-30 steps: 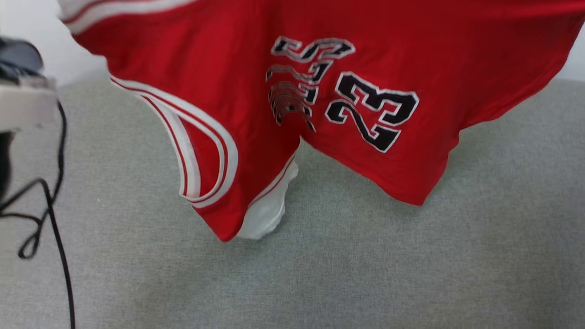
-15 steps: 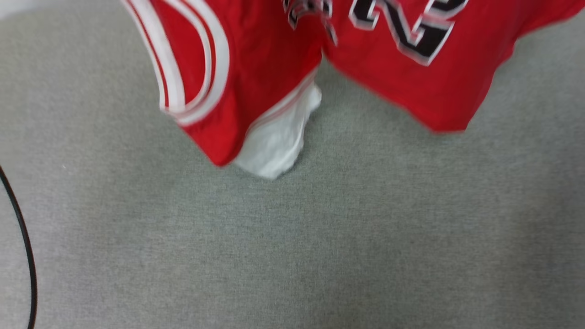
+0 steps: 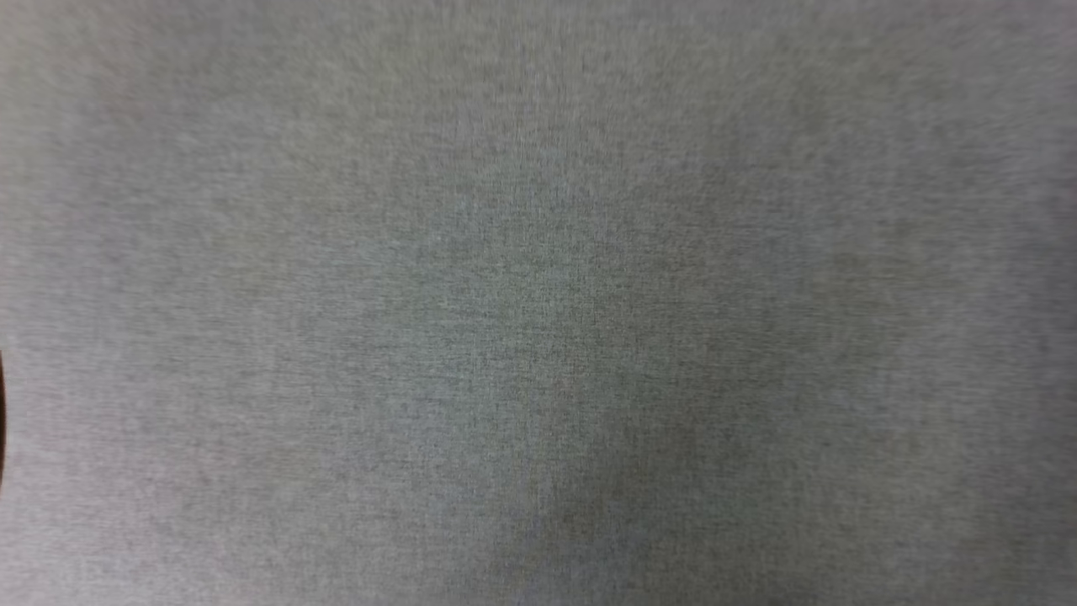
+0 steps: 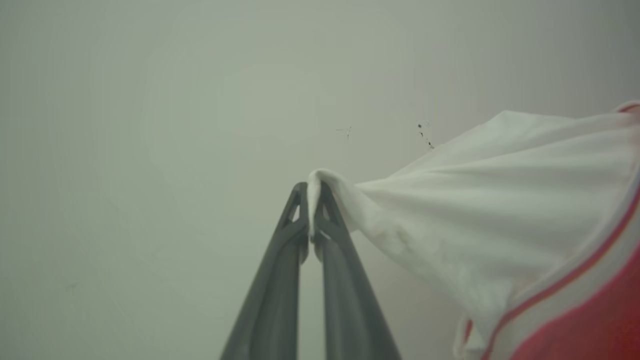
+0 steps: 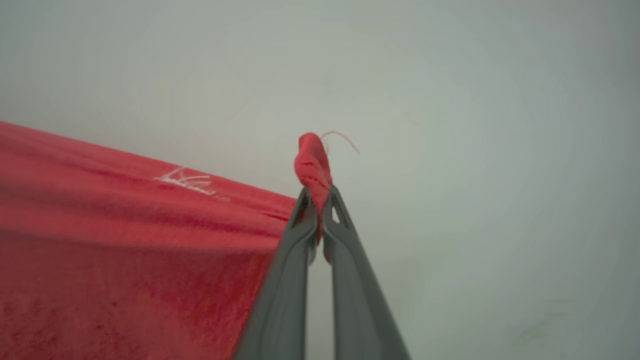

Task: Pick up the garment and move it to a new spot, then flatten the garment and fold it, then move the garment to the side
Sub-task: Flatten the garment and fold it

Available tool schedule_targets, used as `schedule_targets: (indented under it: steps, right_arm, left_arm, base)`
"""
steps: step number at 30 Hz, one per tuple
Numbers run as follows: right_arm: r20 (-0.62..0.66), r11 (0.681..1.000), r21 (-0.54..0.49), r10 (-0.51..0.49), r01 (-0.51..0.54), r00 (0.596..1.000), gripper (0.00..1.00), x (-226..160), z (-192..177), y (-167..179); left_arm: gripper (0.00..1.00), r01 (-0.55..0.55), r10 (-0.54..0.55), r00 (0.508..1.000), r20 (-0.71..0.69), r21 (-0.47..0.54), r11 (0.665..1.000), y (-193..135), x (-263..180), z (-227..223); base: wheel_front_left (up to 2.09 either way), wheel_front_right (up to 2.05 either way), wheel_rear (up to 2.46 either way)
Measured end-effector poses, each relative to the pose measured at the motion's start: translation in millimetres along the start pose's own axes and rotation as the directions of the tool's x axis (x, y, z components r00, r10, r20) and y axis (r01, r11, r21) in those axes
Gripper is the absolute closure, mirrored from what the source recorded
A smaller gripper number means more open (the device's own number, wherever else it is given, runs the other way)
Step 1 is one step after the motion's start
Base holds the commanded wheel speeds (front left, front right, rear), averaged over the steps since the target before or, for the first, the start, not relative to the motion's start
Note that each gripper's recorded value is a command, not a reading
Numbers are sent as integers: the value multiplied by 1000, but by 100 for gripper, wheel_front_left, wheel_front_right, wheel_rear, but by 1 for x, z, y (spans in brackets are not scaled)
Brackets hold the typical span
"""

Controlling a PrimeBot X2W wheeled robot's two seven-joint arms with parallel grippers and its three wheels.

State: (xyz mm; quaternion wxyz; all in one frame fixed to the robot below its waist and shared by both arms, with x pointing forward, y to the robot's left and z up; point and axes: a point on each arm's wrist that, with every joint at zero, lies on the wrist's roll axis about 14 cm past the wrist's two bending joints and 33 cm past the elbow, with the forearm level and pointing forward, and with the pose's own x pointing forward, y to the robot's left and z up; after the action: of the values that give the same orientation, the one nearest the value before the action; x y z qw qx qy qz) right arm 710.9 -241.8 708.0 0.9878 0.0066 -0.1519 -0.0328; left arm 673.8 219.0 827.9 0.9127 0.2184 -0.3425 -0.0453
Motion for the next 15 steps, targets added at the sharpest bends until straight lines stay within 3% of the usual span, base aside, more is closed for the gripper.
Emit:
schedule_targets:
  steps: [5, 10, 11, 15]
  right_arm:
    - [9, 1000, -16, -14, 14, 1000, 100, 20, -37, 4]
    - [-64, 1000, -8, 15, -15, 998, 100, 23, -85, 20]
    - [-114, 999, -23, 33, -36, 993, 100, 19, -110, 27]
    - [-166, 999, -17, 31, -34, 986, 100, 11, -143, 24]
  left_arm:
    - [100, -8, 7, 1000, -25, -2, 1000, -13, 4, -48]
    - [100, 10, -12, 996, -91, -21, 1000, -27, -8, -86]
    - [100, 13, -20, 992, -121, -52, 999, -36, -16, -100]
    - [100, 31, -47, 987, -150, -112, 993, -59, -35, -116]
  base:
    - [0, 0, 0]
    - [0, 0, 0]
    - [0, 0, 0]
    - [0, 0, 0]
